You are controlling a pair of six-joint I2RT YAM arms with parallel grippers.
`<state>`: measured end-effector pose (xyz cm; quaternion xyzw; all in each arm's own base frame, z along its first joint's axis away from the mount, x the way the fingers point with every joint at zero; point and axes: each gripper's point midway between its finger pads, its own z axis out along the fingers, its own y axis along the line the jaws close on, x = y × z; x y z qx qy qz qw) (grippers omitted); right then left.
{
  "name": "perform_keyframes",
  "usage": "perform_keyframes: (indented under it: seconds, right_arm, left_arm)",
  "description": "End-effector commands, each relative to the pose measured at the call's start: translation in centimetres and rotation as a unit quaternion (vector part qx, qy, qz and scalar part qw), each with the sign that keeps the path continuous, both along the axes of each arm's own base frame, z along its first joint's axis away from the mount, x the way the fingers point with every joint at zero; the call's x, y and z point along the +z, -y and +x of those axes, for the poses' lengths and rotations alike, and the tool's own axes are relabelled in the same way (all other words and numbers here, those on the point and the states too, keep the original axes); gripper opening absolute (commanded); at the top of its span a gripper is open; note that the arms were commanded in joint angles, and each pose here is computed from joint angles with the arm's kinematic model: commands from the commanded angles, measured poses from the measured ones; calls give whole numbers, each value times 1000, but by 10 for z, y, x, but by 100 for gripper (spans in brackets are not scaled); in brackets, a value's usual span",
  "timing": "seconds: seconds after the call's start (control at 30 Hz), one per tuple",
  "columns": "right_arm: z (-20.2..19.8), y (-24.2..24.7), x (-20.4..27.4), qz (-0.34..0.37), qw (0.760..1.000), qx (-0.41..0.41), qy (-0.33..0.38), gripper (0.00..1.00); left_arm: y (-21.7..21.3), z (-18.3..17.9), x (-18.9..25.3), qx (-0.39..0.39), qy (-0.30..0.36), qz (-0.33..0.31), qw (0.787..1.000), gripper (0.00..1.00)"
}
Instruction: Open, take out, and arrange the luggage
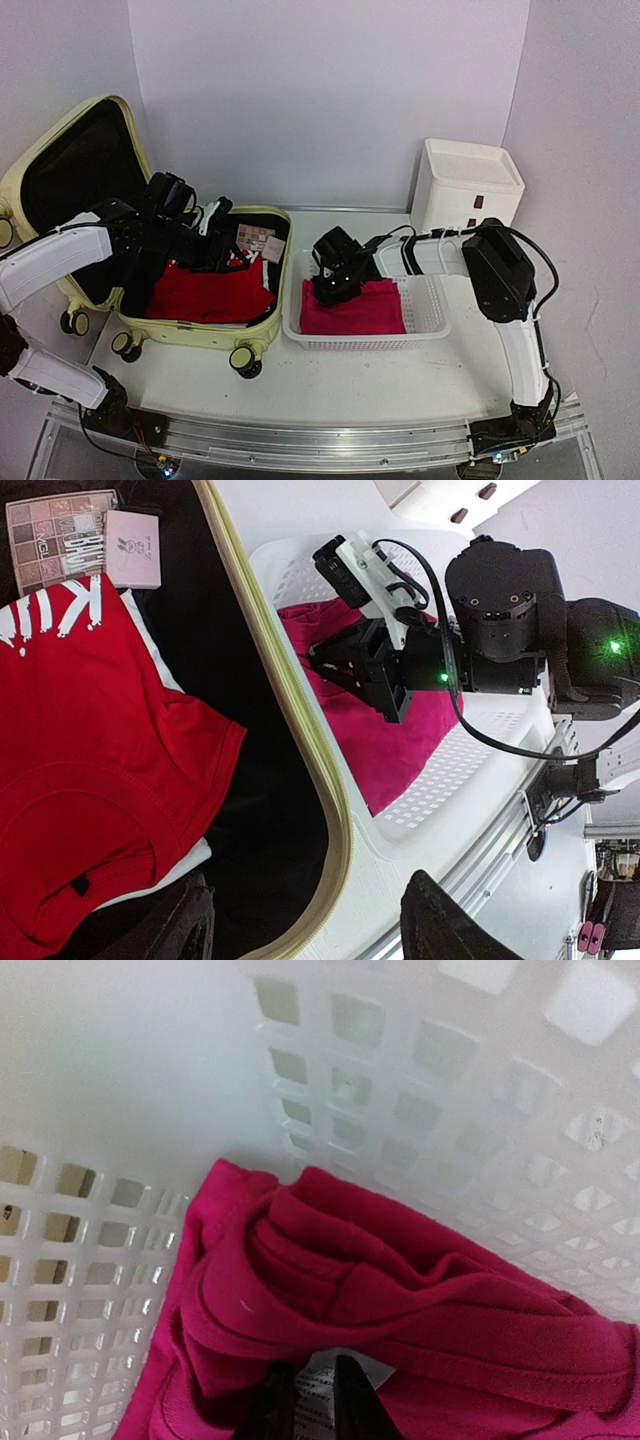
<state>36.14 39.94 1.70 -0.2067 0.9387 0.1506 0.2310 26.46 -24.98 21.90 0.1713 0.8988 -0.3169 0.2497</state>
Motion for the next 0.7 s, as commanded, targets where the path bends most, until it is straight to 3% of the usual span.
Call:
perform_keyframes:
  seconds: [0.0, 0.17, 0.3, 0.37, 0.5, 0.67]
  right_arm:
    - [-1, 24, 38, -75, 997, -26, 17, 22]
    - [-26, 82, 92, -135, 989, -58, 20, 49]
    - [-44, 114, 90, -131, 988, -83, -26, 56]
    - [-47, 120, 78, -131, 986, -84, -51, 49]
    - [-42, 120, 52, -143, 984, -77, -66, 26]
    - [-40, 149, 7, -202, 971, -93, -91, 25]
  left_arm:
    - [7, 5, 14, -4, 19, -21, 1000, 64]
    - [8, 6, 9, -6, 16, -17, 1000, 64]
    - [11, 8, 5, -9, 9, -19, 1000, 64]
    - [13, 8, 6, -10, 9, -24, 1000, 64]
    - [16, 8, 10, -14, 9, -29, 999, 64]
    - [15, 5, 12, -14, 11, -33, 999, 65]
